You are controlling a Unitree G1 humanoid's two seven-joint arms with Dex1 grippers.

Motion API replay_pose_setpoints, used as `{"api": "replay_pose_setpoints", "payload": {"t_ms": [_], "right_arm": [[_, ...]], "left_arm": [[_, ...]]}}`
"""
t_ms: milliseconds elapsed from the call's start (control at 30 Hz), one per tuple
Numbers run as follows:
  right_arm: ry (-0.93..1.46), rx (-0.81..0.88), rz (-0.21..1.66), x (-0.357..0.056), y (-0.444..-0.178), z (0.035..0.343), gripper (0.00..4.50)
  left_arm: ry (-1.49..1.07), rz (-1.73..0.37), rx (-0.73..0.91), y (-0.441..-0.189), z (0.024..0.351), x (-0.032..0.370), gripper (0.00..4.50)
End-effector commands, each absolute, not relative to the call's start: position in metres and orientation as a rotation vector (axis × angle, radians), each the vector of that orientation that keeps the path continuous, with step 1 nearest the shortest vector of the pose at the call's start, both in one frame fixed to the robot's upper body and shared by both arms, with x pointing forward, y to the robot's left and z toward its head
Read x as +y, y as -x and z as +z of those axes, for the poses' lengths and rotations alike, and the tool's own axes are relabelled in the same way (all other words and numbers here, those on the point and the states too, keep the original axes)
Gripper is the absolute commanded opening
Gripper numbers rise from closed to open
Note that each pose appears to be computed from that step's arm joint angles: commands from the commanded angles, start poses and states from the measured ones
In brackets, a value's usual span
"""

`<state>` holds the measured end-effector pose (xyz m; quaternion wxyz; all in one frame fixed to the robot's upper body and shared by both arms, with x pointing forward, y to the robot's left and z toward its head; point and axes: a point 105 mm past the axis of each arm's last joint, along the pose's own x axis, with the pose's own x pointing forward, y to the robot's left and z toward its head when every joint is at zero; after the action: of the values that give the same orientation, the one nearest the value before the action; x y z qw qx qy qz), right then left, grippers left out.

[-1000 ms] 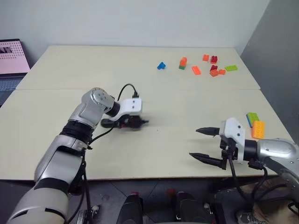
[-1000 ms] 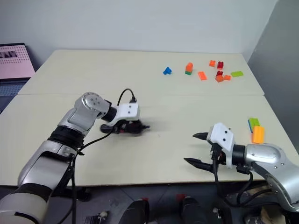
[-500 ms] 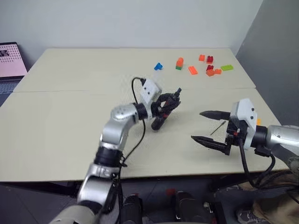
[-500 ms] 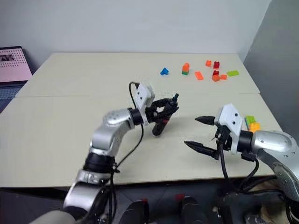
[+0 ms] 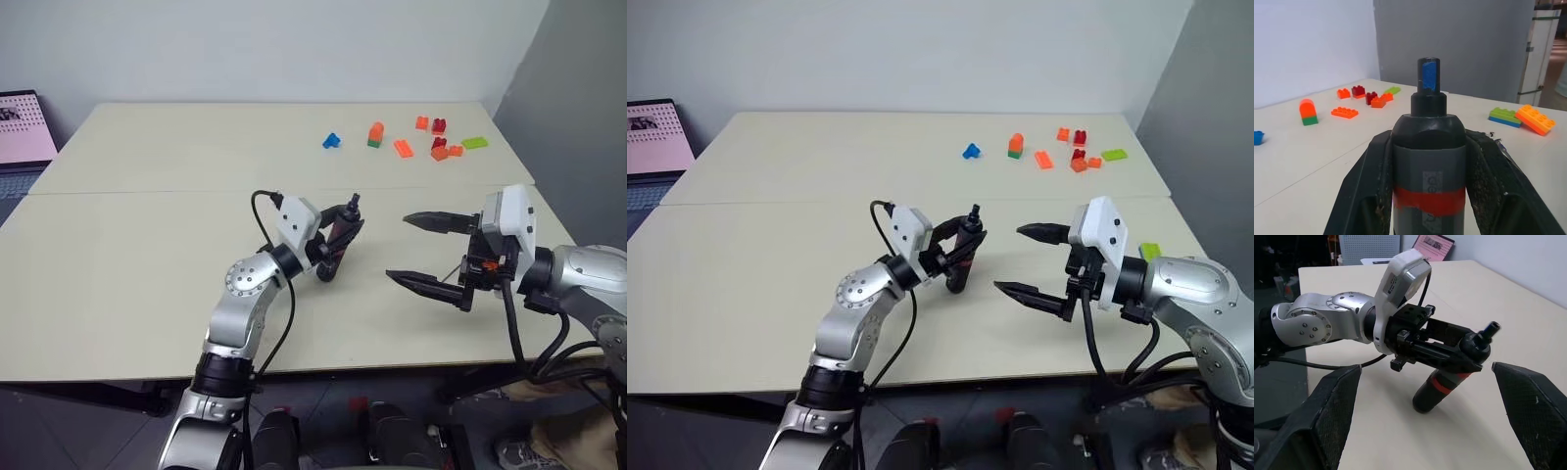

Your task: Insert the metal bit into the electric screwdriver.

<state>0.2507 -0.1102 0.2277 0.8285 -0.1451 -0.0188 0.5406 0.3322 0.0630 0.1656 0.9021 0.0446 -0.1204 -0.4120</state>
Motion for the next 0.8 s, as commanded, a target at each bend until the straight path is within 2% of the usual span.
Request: {"api": "replay_pose_setpoints", "payload": {"t_ms": [33, 333, 533, 667, 800], "right_arm": [[0.326, -0.065, 1.167, -0.112, -0.247, 0.236, 4.5], [0.351, -0.032, 1.156, -0.118, -0.252, 0.231, 4.5], [0.432, 0.009, 1.077, -0.141, -0.271, 0.229, 4.5], [0.605, 0.079, 1.042, -0.169, -0.288, 0.224, 4.5], [0.915, 0.187, 1.08, -0.197, -0.307, 0.204, 4.5]], "left_arm": [[-0.11, -0.754, -0.205, -0.327, 0.161, 0.095, 1.65], [-0.128, -0.741, -0.149, -0.314, 0.149, 0.108, 1.65], [-0.066, -0.785, -0.25, -0.314, 0.176, 0.09, 1.65], [-0.024, -0.837, -0.314, -0.313, 0.198, 0.076, 1.64], [-0.039, -0.908, -0.404, -0.308, 0.22, 0.059, 1.64]]}}
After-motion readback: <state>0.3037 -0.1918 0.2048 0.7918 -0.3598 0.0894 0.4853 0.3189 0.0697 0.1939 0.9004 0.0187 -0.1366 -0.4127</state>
